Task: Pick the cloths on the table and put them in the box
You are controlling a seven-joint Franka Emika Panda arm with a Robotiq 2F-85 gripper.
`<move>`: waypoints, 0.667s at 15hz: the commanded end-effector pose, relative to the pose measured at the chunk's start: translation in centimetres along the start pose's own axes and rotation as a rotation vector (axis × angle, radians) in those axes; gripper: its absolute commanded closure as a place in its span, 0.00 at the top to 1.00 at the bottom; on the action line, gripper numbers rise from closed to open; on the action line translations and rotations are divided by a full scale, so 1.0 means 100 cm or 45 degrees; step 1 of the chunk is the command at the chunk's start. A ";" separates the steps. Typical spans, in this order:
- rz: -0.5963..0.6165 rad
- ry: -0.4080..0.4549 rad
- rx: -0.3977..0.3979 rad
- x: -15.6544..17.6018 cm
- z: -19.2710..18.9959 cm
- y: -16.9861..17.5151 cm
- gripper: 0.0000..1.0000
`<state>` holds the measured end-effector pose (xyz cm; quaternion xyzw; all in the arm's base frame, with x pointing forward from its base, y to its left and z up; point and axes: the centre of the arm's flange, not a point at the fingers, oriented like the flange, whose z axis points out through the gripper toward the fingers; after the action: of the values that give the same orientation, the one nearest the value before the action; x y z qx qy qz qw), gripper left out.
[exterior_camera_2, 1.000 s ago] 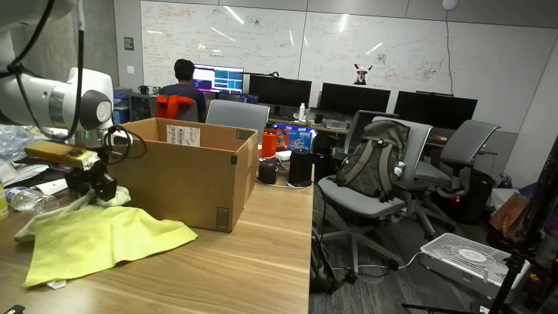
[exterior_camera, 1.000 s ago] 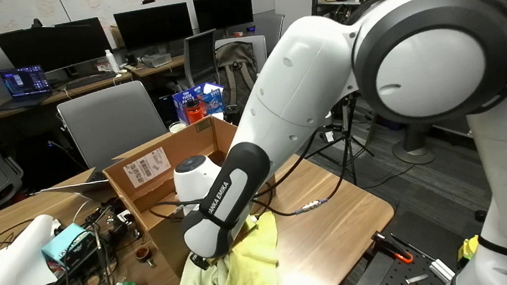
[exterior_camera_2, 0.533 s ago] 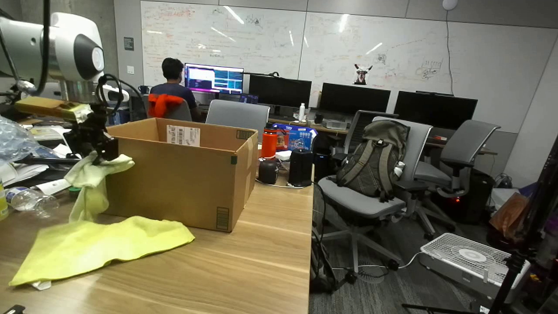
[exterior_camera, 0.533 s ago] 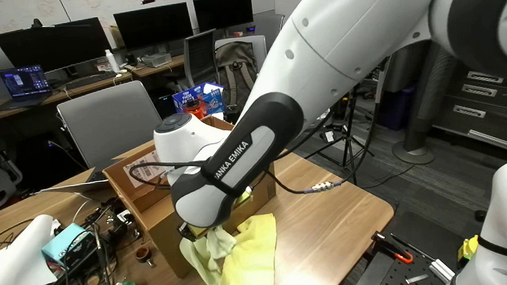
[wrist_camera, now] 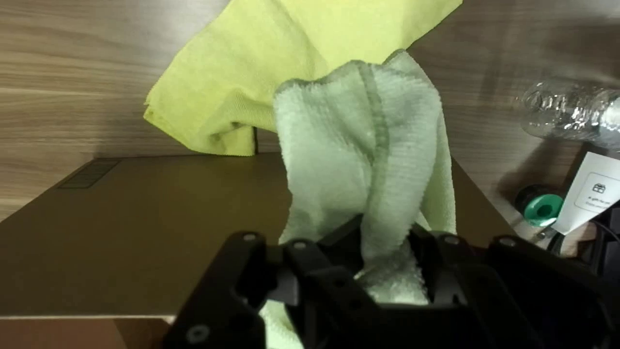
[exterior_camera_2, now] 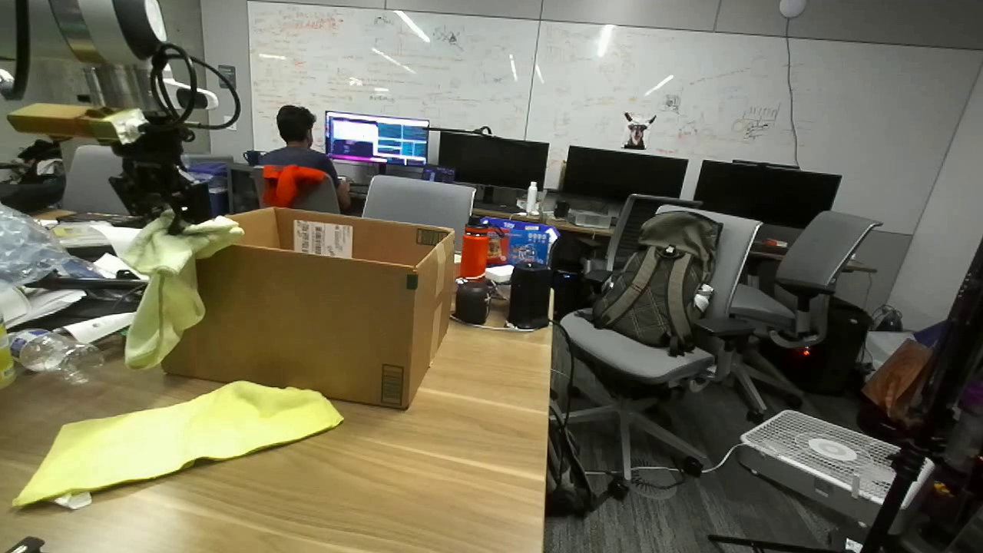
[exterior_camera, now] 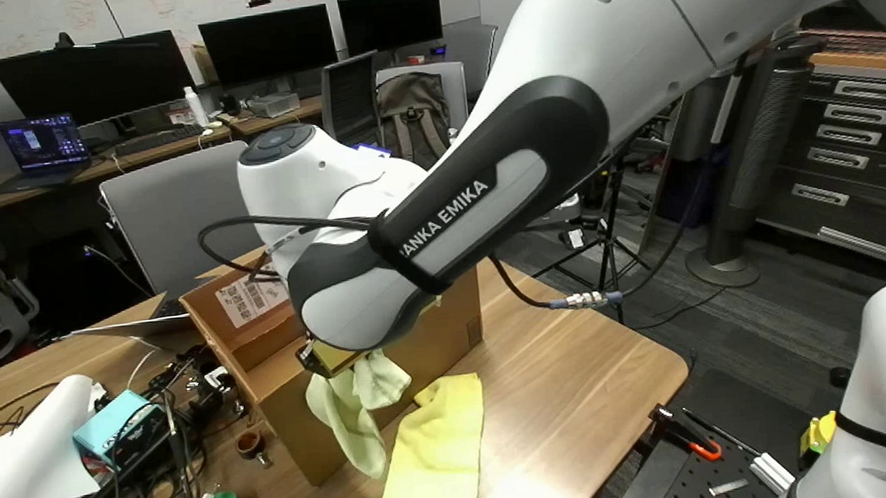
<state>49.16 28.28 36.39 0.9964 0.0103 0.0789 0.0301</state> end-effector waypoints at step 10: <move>0.055 0.261 -0.046 0.034 -0.124 -0.004 0.03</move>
<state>49.96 28.75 45.57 0.9873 -0.0025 0.1545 0.0376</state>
